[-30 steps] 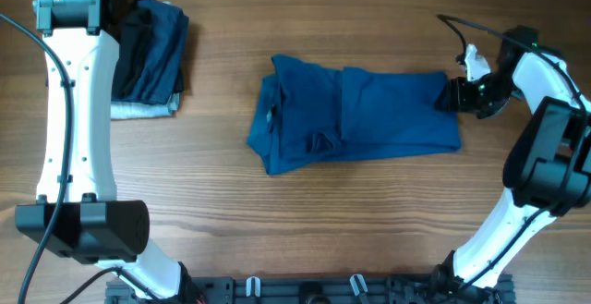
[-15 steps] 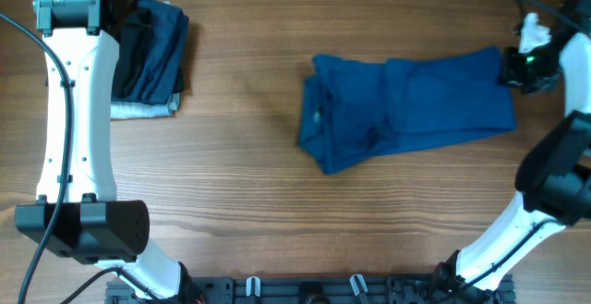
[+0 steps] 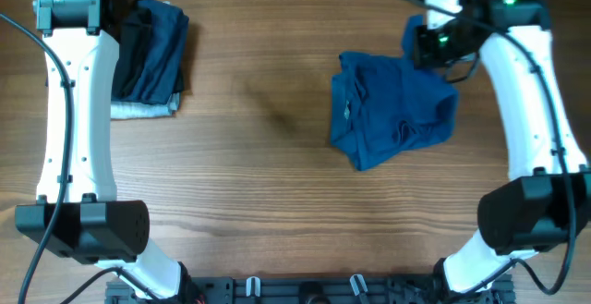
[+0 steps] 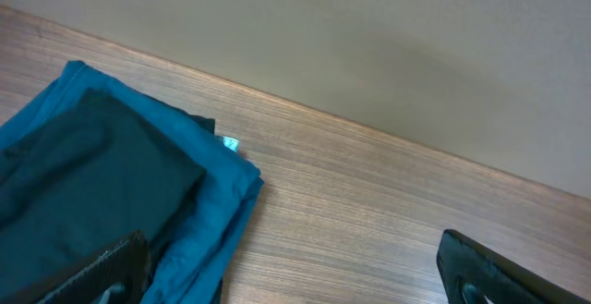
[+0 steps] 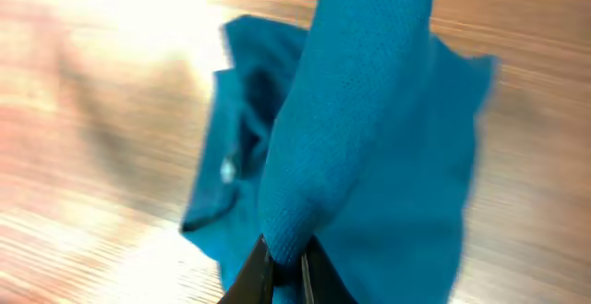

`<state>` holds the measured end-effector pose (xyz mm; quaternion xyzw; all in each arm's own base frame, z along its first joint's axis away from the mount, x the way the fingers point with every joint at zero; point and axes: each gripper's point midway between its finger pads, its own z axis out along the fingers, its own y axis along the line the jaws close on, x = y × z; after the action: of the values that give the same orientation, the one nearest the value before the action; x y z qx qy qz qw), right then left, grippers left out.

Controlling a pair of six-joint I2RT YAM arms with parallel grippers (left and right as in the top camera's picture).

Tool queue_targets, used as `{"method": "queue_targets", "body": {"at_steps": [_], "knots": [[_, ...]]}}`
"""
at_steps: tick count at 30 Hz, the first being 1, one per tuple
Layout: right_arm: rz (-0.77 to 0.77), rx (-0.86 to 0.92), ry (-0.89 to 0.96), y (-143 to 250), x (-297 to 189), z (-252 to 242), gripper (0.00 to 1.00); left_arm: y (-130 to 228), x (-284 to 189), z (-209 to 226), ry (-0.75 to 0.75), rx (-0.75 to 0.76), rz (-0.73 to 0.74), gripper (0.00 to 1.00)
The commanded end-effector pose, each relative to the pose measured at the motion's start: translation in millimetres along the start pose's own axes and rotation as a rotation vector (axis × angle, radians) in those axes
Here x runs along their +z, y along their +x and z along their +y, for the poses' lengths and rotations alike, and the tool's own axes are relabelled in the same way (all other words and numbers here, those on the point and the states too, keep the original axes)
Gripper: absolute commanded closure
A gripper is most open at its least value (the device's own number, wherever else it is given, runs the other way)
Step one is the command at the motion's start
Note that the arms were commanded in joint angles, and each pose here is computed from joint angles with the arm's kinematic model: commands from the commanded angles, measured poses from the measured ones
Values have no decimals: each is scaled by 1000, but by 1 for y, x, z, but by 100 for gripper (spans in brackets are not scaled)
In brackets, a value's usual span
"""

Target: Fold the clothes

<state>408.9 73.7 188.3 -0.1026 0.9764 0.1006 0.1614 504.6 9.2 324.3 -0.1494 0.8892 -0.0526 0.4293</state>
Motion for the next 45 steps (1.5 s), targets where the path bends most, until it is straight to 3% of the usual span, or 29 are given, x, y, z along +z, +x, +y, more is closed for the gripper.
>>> {"method": "queue_targets", "body": {"at_steps": [1, 6, 8, 10, 13, 14, 15, 17, 22, 27, 29, 34, 36, 41, 45], "knots": [[82, -39, -58, 25, 38, 39, 96, 2, 4, 2, -3, -2, 7, 0], [35, 40, -104, 39, 125, 75, 96, 2, 4, 2, -3, -2, 7, 0], [-25, 35, -121, 30, 137, 83, 62, 2, 4, 2, -3, -2, 7, 0], [-98, 8, -142, 9, 122, 86, 50, 2, 4, 2, -3, -2, 7, 0], [-207, -45, -211, -21, 56, 86, 38, 2, 4, 2, -3, -2, 7, 1], [-206, -21, -196, -17, 39, 73, 39, 2, 4, 2, -3, -2, 7, 0], [-182, 17, -181, -8, 28, 61, 48, 2, 4, 2, -3, -2, 7, 0], [-72, 69, -165, 21, 29, 47, 96, 2, 4, 2, -3, -2, 7, 0], [120, 89, -167, 88, 90, 41, 96, 2, 4, 2, -3, -2, 7, 0], [164, 166, -156, 148, 160, 29, 96, 2, 4, 2, -3, -2, 7, 0], [136, 153, -173, 134, 152, 32, 96, 2, 4, 2, -3, -2, 7, 0], [-145, 65, -178, 15, 50, 42, 96, 2, 4, 2, -3, -2, 7, 0], [-227, 106, -119, -10, 25, 23, 96, 2, 4, 2, -3, -2, 7, 0], [-206, 191, 42, -6, 44, -46, 96, 2, 4, 2, -3, -2, 7, 0], [-102, 215, 49, 8, 107, -65, 96, 2, 4, 2, -3, -2, 7, 0]]}}
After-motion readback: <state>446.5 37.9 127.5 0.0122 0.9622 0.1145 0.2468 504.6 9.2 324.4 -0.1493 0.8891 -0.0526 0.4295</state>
